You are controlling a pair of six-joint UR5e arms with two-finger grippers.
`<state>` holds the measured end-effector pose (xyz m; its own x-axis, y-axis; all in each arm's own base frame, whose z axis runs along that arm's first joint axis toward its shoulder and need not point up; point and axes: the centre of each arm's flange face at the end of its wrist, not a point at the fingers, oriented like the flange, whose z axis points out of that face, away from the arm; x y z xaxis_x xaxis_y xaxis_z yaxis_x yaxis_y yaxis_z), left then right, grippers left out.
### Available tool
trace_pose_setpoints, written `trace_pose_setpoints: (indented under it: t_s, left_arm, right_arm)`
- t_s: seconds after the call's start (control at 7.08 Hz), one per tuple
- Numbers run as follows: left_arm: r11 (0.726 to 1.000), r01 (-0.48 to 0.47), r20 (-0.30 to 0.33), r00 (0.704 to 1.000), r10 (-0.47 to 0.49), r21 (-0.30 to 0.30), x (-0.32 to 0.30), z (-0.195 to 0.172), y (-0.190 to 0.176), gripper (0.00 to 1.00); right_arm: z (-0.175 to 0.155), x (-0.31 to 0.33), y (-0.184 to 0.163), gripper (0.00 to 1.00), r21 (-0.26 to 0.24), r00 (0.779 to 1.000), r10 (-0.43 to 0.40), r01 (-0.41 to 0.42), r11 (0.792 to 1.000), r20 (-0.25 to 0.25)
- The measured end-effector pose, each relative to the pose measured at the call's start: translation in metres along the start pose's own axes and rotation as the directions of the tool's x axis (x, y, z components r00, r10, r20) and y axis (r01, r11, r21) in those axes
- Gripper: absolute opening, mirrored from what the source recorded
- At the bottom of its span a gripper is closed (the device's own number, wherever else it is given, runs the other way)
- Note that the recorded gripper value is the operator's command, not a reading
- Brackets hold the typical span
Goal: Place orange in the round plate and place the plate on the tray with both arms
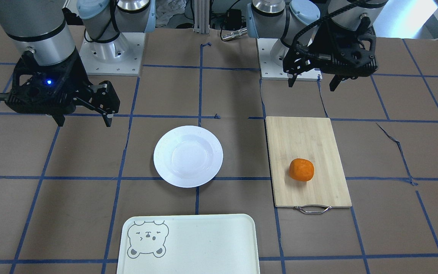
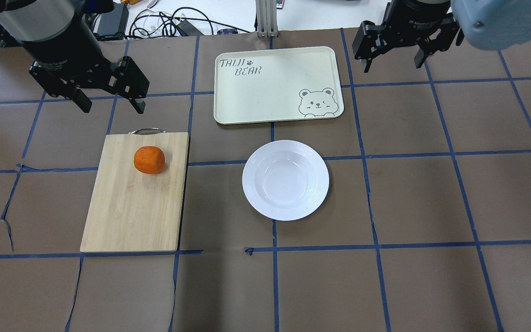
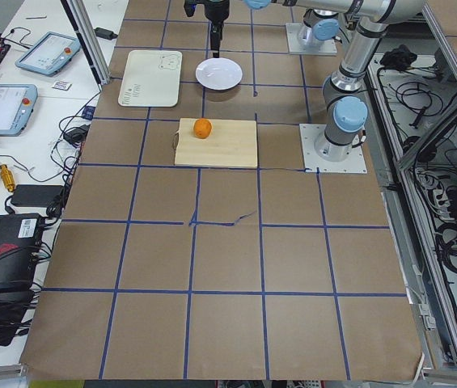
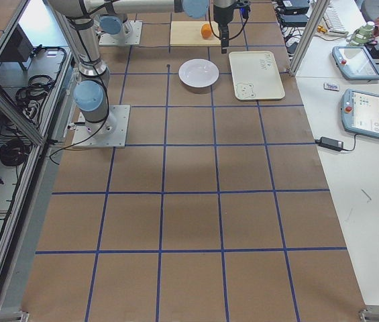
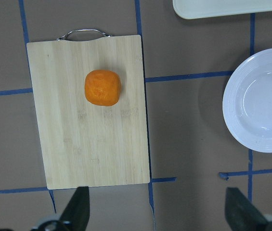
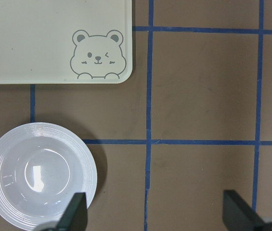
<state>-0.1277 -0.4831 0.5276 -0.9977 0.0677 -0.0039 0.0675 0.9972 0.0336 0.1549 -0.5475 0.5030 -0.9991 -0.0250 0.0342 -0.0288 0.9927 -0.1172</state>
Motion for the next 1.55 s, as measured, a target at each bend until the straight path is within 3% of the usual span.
trace_pose_setpoints:
  t_s: [0.57, 1.27, 1.55]
  left_arm:
    - [1.0, 0.0, 0.0, 1.0, 0.0, 0.001, 0.0, 0.0, 0.0, 1.0]
    - [1.0, 0.003, -0.001, 1.0, -0.003, -0.009, -0.001, 0.004, 0.0, 1.0]
    - [0.999, 0.017, -0.004, 1.0, -0.017, -0.046, -0.007, 0.021, -0.006, 1.0]
  right_arm:
    - [-0.01, 0.003, -0.006, 1.0, 0.044, 1.0, 0.001, -0.001, 0.999, 0.0]
    - [-0.007, 0.004, -0.005, 1.0, 0.036, 1.0, 0.001, -0.001, 0.999, 0.001]
    - [-0.008, 0.005, -0.005, 1.0, 0.04, 1.0, 0.007, -0.007, 0.999, 0.0]
